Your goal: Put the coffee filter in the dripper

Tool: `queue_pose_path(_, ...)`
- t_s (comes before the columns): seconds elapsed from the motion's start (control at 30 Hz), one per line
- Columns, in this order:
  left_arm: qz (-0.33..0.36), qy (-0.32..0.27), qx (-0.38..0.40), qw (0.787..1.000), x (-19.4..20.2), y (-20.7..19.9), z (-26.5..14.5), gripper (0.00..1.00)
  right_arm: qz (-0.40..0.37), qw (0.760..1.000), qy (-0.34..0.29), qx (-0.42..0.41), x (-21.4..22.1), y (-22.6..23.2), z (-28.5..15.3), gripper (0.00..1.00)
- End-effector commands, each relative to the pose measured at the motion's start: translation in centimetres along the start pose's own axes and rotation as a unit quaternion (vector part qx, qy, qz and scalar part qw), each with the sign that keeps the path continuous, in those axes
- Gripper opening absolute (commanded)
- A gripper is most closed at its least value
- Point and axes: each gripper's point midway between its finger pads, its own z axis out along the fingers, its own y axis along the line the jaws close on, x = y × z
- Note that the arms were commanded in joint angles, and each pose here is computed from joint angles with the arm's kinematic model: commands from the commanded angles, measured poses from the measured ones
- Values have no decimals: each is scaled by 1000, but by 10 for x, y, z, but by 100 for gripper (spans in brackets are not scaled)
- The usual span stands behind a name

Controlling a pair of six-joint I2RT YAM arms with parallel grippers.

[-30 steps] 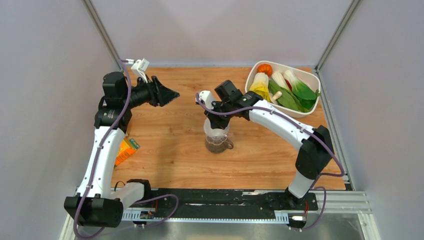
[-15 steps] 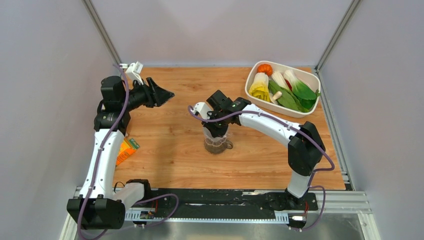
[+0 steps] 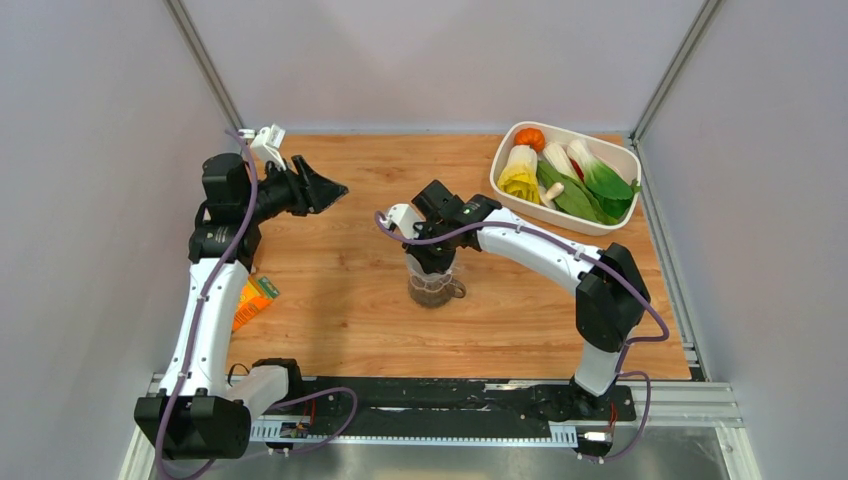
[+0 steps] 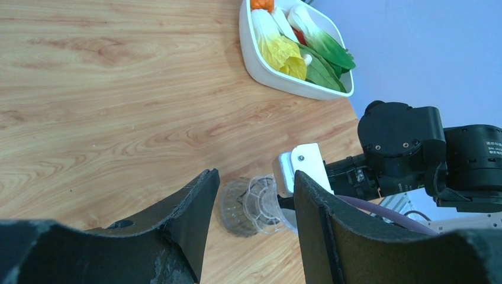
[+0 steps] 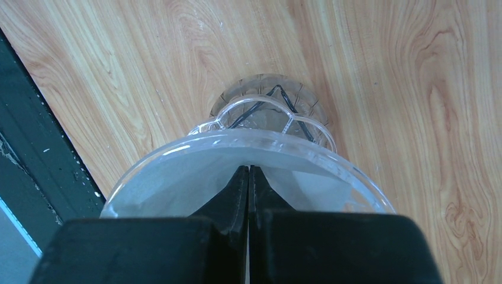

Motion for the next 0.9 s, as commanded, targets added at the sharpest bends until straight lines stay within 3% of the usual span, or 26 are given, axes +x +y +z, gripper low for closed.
queue_pose_path(0.0, 7, -18, 9, 1000, -9, -6, -3, 60, -15, 999, -33, 20, -25, -2, -22, 0)
queue_pose_path(0.53, 4, -16, 7, 1000, -4, -3, -3, 60, -51, 998, -10, 24, -19, 0, -47, 0)
queue_pose_path(0.87, 2, -16, 8, 1000, -4, -3, -2, 60, -47, 998, 33, 6, -1, -2, -18, 0)
